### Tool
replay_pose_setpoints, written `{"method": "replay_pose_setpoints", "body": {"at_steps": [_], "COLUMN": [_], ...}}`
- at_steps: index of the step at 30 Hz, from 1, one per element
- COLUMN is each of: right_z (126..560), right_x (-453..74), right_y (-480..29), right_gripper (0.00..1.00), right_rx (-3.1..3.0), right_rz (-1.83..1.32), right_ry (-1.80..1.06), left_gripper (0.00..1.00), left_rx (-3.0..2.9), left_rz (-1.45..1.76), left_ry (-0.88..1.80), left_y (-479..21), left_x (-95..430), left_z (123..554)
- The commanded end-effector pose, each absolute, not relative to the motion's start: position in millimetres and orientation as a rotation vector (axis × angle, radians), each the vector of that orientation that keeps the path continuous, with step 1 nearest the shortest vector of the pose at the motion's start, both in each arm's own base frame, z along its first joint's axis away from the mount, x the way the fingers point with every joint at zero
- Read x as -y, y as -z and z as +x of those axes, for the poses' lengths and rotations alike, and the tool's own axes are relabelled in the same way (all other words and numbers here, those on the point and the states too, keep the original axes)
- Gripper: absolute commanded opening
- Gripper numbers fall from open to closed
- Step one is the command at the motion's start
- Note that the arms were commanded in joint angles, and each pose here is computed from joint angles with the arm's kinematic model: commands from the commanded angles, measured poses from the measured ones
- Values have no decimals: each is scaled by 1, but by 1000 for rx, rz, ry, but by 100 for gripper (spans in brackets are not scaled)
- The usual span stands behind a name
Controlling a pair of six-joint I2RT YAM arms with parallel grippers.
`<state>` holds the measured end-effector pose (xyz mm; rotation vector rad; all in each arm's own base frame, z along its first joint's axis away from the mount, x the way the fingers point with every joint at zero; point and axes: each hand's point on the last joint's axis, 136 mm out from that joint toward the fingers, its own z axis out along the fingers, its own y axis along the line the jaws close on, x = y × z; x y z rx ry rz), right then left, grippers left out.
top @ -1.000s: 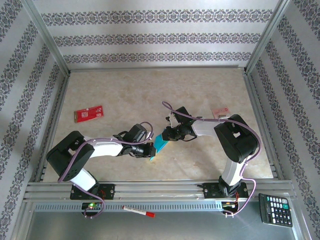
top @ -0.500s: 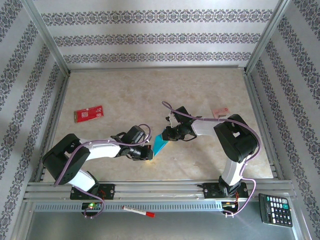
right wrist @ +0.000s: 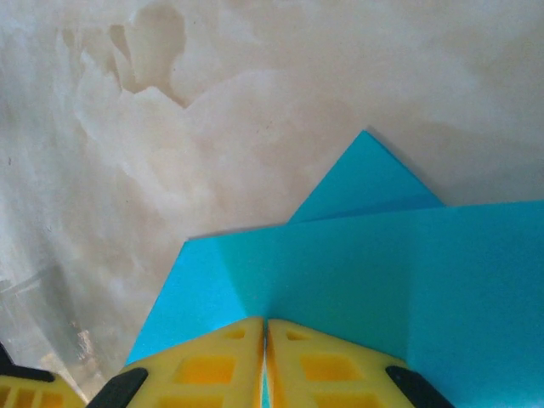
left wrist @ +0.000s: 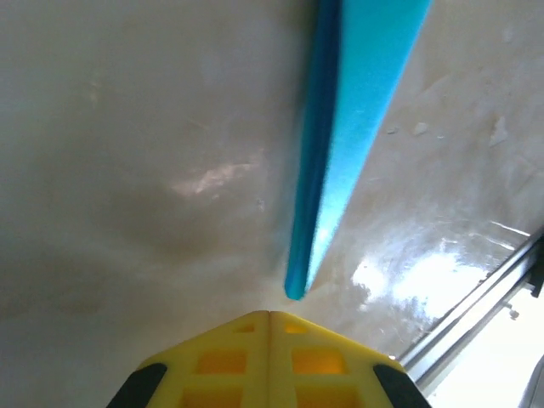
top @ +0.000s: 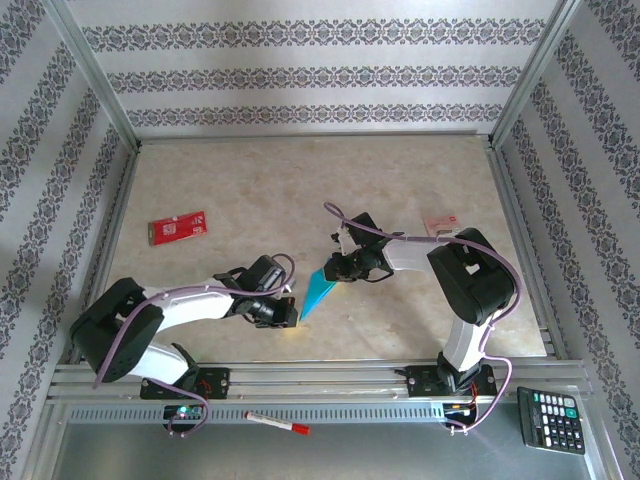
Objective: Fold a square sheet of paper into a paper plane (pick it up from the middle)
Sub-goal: Fold the wing for the fifth time at the center of the table.
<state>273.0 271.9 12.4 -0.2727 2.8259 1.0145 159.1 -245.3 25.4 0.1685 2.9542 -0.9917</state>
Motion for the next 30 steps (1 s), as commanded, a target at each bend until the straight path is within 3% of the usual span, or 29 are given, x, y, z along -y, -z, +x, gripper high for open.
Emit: {"method": "replay_pose_setpoints", "body": {"at_steps": [1,7,17,30], "right_z": [260,261,262,261], "right_x": [-247,-247,-249,-249], "right_y": [21,21,19,20], "right_gripper": [14,14,14,14], "right_rx": [-2958,-2954,-2950,-2950], "right_rz": [-215,-215,-217,-221], "right_ry": [-845,-845,-854,-856], "left_gripper": [4,8,3,0], "left_rx": [-2874,-2828,-2836,-2903], "left_rz": [203,233,197,120], "left_ry": [1095,1160,1116,1099], "left_y": [-49,-54,-35,-8], "left_x": [258,283,284,267], "left_z": [162,177,206,195]}}
